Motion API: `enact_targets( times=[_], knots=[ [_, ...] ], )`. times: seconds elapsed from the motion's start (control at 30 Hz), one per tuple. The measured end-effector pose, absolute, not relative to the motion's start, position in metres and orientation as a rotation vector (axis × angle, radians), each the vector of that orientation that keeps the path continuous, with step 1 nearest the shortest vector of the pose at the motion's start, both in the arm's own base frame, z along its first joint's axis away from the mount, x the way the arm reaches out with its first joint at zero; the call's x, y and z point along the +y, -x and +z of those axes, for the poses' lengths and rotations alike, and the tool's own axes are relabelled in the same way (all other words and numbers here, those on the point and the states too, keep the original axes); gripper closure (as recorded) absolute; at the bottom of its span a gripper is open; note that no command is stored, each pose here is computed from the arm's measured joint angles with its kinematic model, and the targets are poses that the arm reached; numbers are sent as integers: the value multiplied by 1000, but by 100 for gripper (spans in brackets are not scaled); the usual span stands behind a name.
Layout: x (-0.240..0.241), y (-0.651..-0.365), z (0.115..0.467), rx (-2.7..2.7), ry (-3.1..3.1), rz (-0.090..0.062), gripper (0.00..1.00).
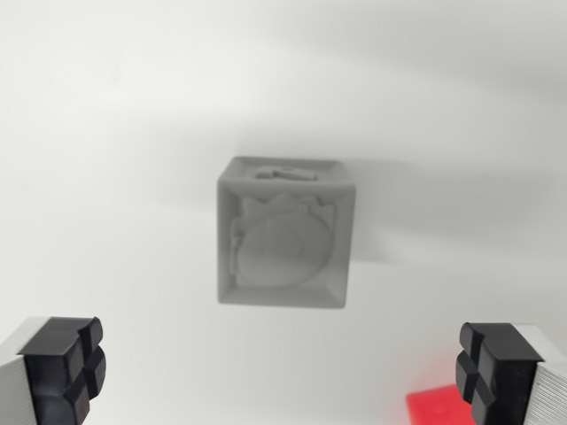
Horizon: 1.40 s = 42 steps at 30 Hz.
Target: Destack cube
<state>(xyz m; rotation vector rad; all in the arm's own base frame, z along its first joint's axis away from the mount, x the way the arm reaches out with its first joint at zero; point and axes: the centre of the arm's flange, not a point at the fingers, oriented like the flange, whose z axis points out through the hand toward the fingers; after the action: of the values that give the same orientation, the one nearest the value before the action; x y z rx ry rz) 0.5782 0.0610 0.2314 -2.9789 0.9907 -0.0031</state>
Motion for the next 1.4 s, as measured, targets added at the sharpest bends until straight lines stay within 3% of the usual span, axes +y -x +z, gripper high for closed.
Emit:
enact_targets(
  times=[0.77,1.4],
  knots=[
    [61,-578,330,991,2977,-3,0],
    [61,-578,393,991,2976,-2,0]
  ],
)
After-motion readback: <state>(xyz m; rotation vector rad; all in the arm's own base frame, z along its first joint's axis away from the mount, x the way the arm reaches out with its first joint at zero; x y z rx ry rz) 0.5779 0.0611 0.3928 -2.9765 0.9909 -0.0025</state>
